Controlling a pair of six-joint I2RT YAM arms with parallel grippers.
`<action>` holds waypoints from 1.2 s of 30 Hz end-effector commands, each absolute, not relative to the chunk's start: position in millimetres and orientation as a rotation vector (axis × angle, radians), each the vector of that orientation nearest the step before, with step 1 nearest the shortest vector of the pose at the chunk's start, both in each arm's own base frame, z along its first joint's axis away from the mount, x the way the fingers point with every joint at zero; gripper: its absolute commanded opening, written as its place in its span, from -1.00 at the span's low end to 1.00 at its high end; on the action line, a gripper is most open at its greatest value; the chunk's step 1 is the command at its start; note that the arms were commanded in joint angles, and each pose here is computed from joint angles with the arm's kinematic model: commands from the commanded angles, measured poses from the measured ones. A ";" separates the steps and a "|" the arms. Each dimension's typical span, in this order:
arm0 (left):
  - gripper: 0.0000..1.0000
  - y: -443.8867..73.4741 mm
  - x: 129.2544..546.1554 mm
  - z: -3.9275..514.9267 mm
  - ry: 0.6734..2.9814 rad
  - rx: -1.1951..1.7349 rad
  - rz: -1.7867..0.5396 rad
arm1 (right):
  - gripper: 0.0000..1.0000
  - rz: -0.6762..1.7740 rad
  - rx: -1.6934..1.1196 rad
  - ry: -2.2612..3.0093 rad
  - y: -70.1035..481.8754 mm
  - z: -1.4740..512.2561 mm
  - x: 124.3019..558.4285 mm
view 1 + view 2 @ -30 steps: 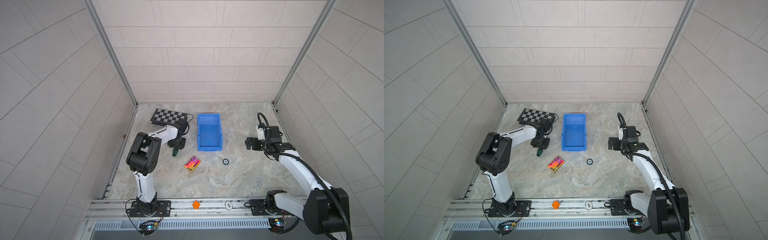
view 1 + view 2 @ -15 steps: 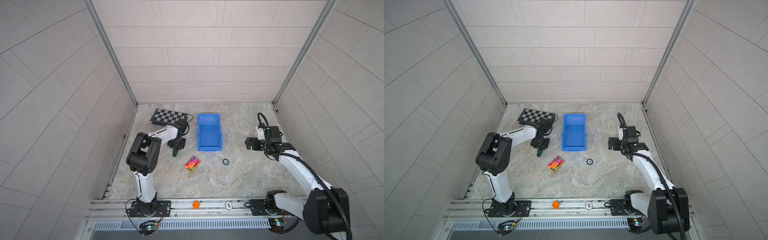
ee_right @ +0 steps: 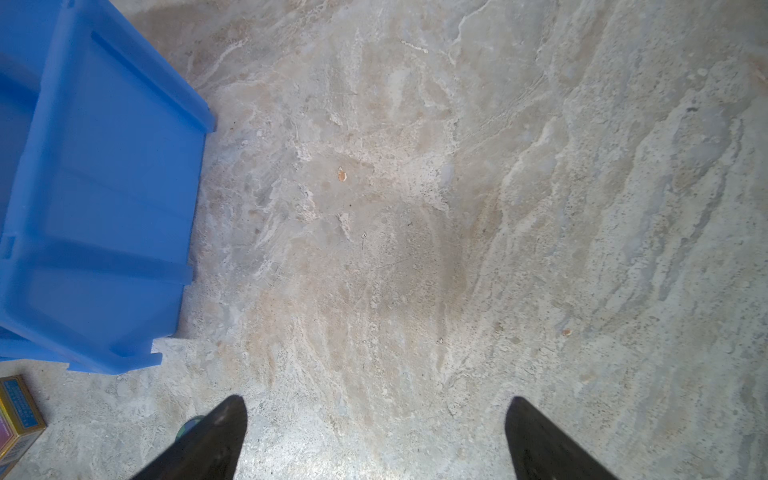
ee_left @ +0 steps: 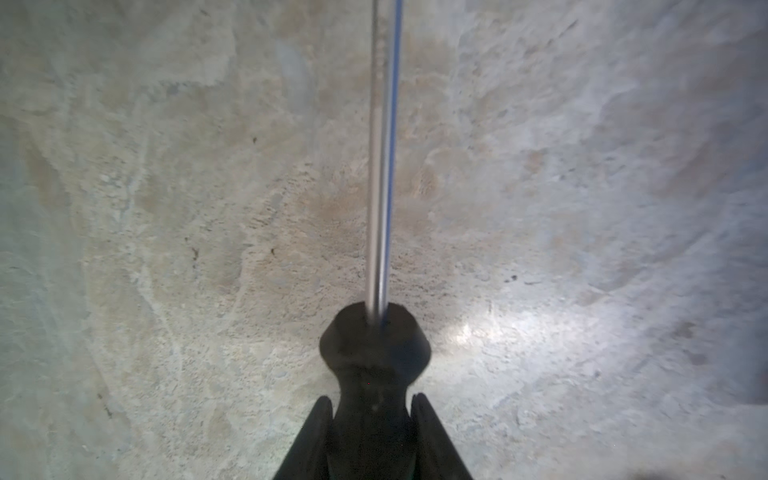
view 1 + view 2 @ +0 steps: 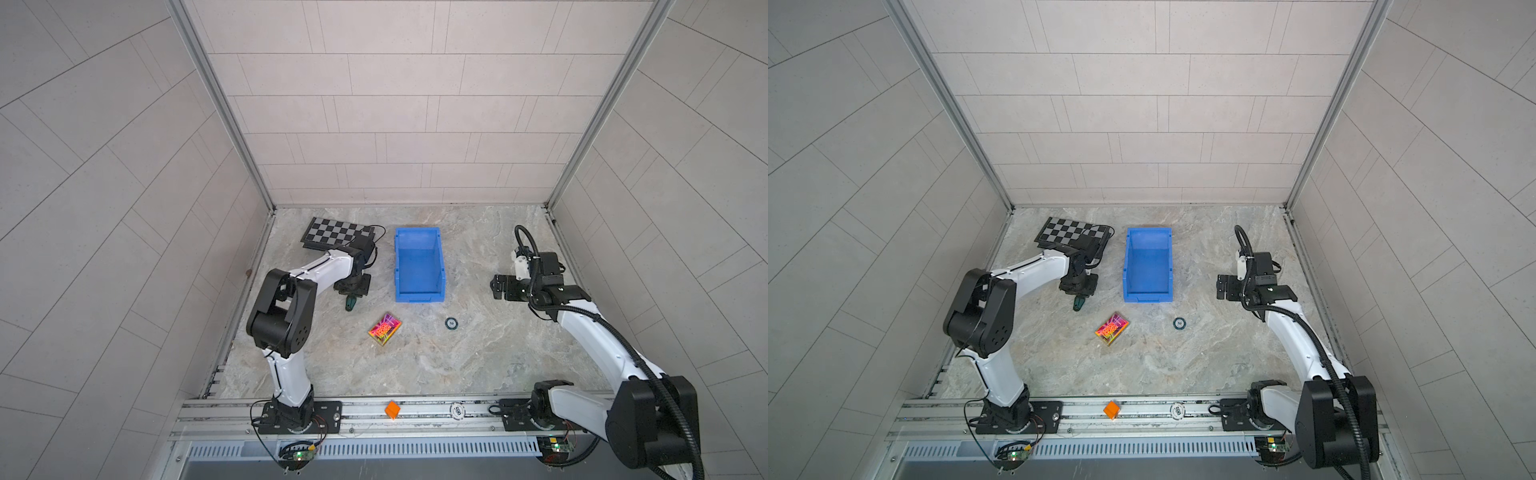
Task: Put the screwdriver in the bin
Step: 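Lift the screwdriver off the table with the left gripper, then carry the screwdriver with the left gripper over the blue bin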
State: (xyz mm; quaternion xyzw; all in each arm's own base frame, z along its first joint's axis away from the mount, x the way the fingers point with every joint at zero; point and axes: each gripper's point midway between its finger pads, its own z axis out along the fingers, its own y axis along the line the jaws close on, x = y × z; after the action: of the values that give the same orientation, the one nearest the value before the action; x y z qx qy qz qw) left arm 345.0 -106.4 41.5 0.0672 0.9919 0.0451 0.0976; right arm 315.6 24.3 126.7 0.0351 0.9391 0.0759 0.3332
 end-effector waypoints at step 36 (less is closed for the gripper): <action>-1.00 -298.4 389.8 145.8 2.648 0.697 -0.015 | 0.99 0.138 0.101 2.448 15.4 128.9 302.4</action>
State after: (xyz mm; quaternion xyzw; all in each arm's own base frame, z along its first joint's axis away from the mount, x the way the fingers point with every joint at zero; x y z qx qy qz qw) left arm 390.4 -306.9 146.0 0.2433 0.9467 -0.0308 0.2090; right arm 308.9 20.3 130.5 0.0387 0.9372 0.0658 0.3403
